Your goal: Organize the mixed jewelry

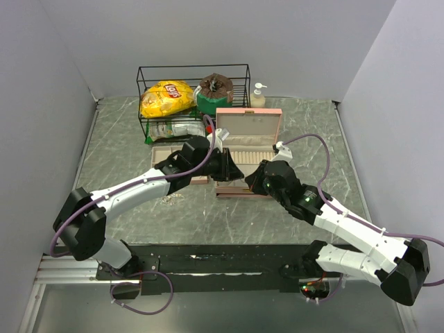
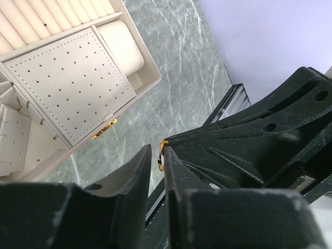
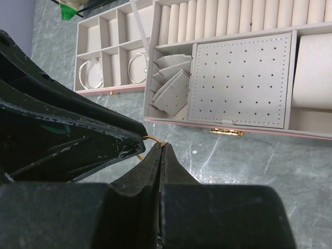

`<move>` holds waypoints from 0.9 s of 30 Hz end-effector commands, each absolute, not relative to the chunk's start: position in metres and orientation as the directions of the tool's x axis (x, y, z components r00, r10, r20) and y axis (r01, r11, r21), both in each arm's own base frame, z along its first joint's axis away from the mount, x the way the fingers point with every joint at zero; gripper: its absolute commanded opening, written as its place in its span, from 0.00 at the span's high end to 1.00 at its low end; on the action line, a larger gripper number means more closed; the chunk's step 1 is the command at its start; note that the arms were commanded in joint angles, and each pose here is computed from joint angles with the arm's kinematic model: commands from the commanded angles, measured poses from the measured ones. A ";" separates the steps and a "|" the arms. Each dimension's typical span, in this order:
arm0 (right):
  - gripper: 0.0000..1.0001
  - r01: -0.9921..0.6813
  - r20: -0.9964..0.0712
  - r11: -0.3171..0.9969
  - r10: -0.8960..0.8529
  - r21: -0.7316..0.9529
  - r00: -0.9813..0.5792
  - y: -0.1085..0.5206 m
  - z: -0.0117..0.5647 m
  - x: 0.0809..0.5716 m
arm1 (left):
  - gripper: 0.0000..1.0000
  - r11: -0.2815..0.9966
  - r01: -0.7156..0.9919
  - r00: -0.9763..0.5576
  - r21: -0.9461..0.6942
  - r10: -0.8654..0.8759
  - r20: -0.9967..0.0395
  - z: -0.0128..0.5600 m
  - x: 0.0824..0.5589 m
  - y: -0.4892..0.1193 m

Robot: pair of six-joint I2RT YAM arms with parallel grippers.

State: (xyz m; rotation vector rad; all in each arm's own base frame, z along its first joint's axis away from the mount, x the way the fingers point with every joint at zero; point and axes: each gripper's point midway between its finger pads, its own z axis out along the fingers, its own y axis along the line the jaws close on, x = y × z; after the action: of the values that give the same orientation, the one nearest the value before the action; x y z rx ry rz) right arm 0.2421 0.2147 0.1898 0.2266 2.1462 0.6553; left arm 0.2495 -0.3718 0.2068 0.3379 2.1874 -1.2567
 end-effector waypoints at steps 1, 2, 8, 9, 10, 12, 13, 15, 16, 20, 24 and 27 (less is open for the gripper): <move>0.99 -0.072 -0.702 0.828 0.422 0.556 -0.574 0.214 0.205 0.250 | 0.79 0.503 0.524 -0.769 -0.688 -0.068 -0.635 0.222 0.252 -0.378; 0.99 -0.074 -0.702 0.827 0.422 0.557 -0.574 0.214 0.206 0.250 | 0.79 0.505 0.521 -0.771 -0.688 -0.065 -0.633 0.221 0.252 -0.378; 0.99 -0.072 -0.704 0.827 0.424 0.557 -0.570 0.214 0.207 0.251 | 0.76 0.500 0.526 -0.771 -0.688 -0.061 -0.634 0.223 0.250 -0.379; 0.99 -0.070 -0.703 0.827 0.426 0.558 -0.570 0.213 0.206 0.251 | 0.76 0.499 0.526 -0.773 -0.689 -0.057 -0.631 0.221 0.250 -0.379; 0.99 -0.067 -0.702 0.826 0.429 0.559 -0.569 0.213 0.206 0.251 | 0.75 0.497 0.526 -0.775 -0.690 -0.054 -0.630 0.221 0.249 -0.380; 0.99 -0.068 -0.699 0.826 0.427 0.560 -0.574 0.214 0.205 0.251 | 0.78 0.495 0.526 -0.777 -0.692 -0.050 -0.627 0.220 0.249 -0.380; 0.99 -0.071 -0.699 0.824 0.429 0.562 -0.572 0.215 0.206 0.251 | 0.80 0.491 0.528 -0.778 -0.693 -0.050 -0.627 0.220 0.248 -0.381; 0.99 -0.071 -0.699 0.824 0.427 0.562 -0.574 0.215 0.206 0.250 | 0.82 0.489 0.527 -0.779 -0.695 -0.049 -0.625 0.219 0.247 -0.381; 0.99 -0.072 -0.700 0.825 0.426 0.561 -0.574 0.215 0.205 0.250 | 0.83 0.487 0.529 -0.779 -0.695 -0.046 -0.625 0.219 0.247 -0.382; 0.99 -0.071 -0.700 0.827 0.423 0.558 -0.575 0.215 0.205 0.250 | 0.97 0.481 0.535 -0.777 -0.694 -0.042 -0.628 0.220 0.246 -0.383; 0.99 -0.071 -0.701 0.827 0.424 0.558 -0.574 0.214 0.205 0.250 | 0.99 0.486 0.546 -0.769 -0.682 -0.031 -0.638 0.220 0.246 -0.382; 0.97 -0.083 -0.704 0.820 0.429 0.566 -0.566 0.215 0.207 0.250 | 0.99 0.501 0.550 -0.758 -0.668 -0.038 -0.652 0.219 0.249 -0.379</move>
State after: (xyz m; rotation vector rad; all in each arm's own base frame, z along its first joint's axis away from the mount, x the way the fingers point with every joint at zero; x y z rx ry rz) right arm 0.2423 0.2150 0.1902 0.2264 2.1449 0.6575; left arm 0.2447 -0.3748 0.2034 0.3792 2.1957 -1.2612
